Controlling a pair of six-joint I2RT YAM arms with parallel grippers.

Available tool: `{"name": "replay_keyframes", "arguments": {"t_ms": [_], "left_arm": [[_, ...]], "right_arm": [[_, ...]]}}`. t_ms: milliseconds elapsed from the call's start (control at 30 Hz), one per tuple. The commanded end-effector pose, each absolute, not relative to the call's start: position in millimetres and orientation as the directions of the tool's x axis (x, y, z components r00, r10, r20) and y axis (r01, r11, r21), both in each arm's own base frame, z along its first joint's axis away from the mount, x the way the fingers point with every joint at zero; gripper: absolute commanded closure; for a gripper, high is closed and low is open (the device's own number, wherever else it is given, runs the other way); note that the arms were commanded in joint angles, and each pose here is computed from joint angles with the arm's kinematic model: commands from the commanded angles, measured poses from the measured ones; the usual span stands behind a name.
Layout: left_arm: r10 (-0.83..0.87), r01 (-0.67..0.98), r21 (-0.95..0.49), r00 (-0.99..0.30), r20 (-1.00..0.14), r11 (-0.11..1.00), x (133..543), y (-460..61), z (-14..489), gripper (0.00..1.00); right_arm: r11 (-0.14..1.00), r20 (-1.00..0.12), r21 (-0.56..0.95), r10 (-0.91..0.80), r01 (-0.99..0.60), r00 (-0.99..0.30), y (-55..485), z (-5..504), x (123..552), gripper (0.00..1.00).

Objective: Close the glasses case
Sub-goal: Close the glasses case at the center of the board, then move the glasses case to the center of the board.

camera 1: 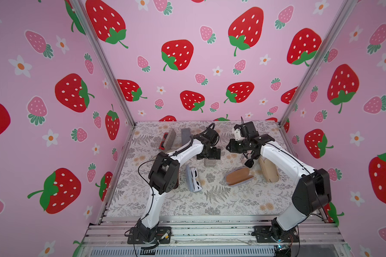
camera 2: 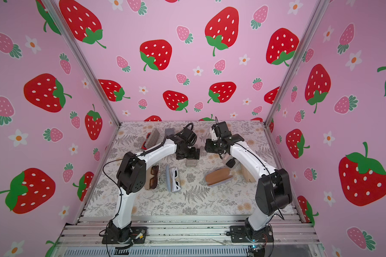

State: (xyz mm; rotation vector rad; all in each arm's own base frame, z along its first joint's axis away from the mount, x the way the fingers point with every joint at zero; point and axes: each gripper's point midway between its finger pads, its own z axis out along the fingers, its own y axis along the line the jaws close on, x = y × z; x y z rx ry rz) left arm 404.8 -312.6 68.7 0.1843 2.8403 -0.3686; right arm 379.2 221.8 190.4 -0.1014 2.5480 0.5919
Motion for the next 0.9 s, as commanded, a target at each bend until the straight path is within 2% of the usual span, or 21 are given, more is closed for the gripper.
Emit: {"name": "replay_keyframes", "arguments": {"t_ms": [0, 200, 267, 400, 567, 700, 867], "left_arm": [[0.119, 0.162, -0.149, -0.958, -0.261, 0.975, 401.6, -304.6, 57.5, 0.0], [0.137, 0.166, -0.105, -0.961, -0.241, 0.981, 399.9, -305.8, 41.2, 0.01], [0.137, 0.163, -0.1, -0.963, -0.232, 0.982, 399.9, -305.4, 34.9, 0.03], [0.137, 0.162, -0.099, -0.965, -0.225, 0.982, 402.0, -307.8, 27.8, 0.19], [0.131, 0.158, -0.104, -0.965, -0.228, 0.982, 408.9, -311.3, 24.0, 0.22], [0.126, 0.155, -0.108, -0.963, -0.238, 0.982, 416.7, -313.6, 24.9, 0.3], [0.101, 0.132, -0.11, -0.963, -0.251, 0.985, 431.2, -306.3, 26.8, 0.33]], "right_arm": [[0.922, -0.493, 0.347, 0.025, -0.17, -0.87, 209.0, 188.7, 363.1, 0.75], [0.925, -0.491, 0.345, 0.03, -0.162, -0.871, 204.3, 187.9, 356.5, 0.74], [0.925, -0.485, 0.345, 0.029, -0.161, -0.874, 204.3, 185.4, 355.7, 0.74], [0.922, -0.478, 0.35, 0.026, -0.163, -0.878, 206.5, 182.6, 356.0, 0.73], [0.922, -0.469, 0.349, 0.02, -0.164, -0.883, 207.3, 178.7, 356.4, 0.73], [0.924, -0.461, 0.345, 0.015, -0.164, -0.887, 207.7, 174.8, 356.6, 0.73], [0.926, -0.457, 0.341, 0.01, -0.164, -0.89, 207.5, 172.2, 356.3, 0.72]]}}
